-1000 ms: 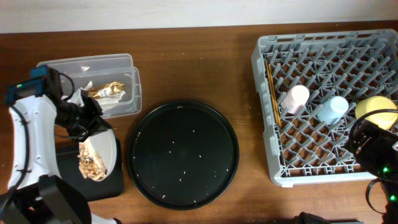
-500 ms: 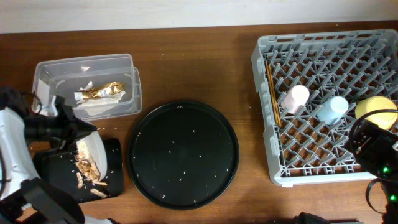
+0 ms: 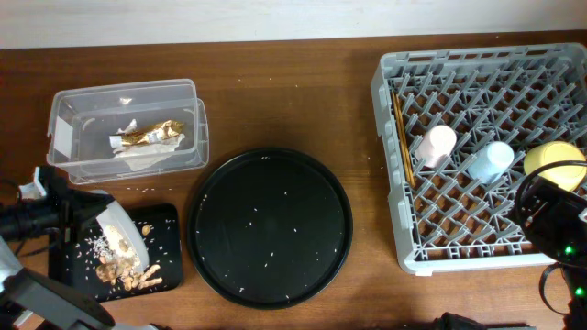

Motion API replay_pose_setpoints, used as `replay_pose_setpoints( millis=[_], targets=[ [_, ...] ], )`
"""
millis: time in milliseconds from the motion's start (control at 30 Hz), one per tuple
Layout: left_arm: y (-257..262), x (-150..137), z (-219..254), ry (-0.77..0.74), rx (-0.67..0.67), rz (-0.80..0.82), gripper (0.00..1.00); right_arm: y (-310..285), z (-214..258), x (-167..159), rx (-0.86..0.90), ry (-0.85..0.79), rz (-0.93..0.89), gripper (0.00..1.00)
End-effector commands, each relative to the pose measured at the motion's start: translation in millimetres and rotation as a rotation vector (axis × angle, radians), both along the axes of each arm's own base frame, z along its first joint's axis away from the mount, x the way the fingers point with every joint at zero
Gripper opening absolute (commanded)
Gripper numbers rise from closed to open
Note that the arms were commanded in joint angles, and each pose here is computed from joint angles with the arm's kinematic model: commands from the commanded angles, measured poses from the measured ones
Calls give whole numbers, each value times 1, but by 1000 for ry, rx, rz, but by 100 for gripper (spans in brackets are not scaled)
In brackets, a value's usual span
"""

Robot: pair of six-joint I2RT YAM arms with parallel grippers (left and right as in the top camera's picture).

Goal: Sort waste into correct bins and load items into the dishwasher rack
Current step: 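Tilt the plate over the small black tray to dump the scraps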

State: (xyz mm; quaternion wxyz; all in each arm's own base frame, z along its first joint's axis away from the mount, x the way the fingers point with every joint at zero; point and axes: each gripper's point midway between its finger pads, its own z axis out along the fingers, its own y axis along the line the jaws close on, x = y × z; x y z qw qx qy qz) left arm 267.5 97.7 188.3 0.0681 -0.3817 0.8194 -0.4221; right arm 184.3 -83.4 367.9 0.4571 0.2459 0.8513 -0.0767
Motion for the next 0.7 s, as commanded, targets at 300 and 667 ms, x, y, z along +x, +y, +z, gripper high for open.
replay_pose_setpoints(
  millis=[300,667],
  targets=[
    [12,-8,13,-177,-125,114,1,0,6,-2,-3,-19,-6,98],
    [37,-27,25,-220,-168,246,1,0,5,-2,-3,-19,-6,98]
  ],
)
